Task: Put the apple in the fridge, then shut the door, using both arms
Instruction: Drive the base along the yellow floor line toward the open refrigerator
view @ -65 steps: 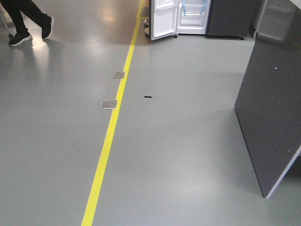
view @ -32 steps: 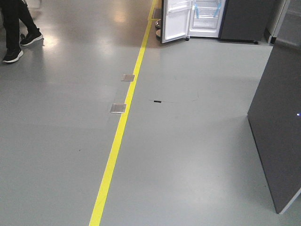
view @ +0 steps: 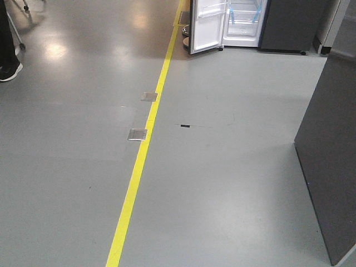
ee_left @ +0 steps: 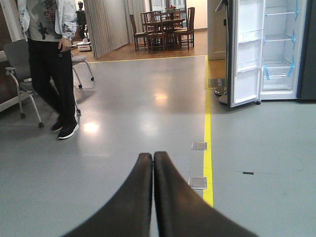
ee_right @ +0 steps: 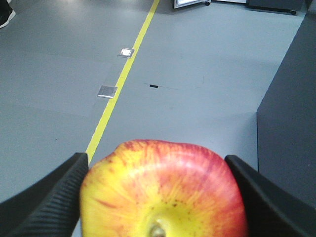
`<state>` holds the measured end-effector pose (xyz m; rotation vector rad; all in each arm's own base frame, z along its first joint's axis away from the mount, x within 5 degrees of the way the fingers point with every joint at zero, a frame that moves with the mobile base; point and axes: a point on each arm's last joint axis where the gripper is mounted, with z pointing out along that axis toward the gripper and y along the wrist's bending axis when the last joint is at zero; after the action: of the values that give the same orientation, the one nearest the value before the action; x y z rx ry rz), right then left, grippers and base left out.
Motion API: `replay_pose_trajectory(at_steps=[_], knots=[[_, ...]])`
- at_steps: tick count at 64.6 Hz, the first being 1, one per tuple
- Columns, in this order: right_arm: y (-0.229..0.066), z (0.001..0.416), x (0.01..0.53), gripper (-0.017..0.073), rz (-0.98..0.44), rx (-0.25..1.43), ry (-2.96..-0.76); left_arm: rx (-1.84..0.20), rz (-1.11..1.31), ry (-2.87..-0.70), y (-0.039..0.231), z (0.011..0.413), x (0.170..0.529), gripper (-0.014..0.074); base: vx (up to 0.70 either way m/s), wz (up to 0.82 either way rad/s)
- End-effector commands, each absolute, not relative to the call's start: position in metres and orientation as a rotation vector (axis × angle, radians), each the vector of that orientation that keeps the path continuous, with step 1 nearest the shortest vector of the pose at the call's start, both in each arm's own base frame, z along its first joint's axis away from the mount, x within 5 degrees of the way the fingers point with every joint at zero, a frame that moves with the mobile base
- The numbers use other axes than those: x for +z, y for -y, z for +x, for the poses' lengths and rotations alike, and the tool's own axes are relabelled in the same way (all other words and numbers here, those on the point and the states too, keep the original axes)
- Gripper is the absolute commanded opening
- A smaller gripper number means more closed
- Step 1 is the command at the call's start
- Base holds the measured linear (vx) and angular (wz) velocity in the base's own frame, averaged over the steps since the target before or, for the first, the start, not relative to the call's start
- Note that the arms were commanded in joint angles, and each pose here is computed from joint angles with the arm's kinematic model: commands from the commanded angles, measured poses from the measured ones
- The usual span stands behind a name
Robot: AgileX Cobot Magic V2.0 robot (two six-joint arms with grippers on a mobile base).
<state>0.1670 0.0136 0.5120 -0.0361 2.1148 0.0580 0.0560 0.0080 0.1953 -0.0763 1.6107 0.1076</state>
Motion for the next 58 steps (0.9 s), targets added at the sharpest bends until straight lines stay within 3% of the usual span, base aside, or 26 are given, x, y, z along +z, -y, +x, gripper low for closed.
replay_pose_trajectory(at_steps=[1, 58], knots=[[-0.0125, 0.1614, 0.5276, 0.0078, -0.034, 0.058, -2.002, 0.092, -0.061, -1.56, -0.0062, 0.0562, 0.1921, -0.0006, 0.15, -0.04], [-0.0125, 0.1614, 0.5276, 0.0078, -0.034, 0.058, -2.002, 0.092, -0.061, -1.56, -0.0062, 0.0562, 0.1921, -0.0006, 0.16, -0.04]])
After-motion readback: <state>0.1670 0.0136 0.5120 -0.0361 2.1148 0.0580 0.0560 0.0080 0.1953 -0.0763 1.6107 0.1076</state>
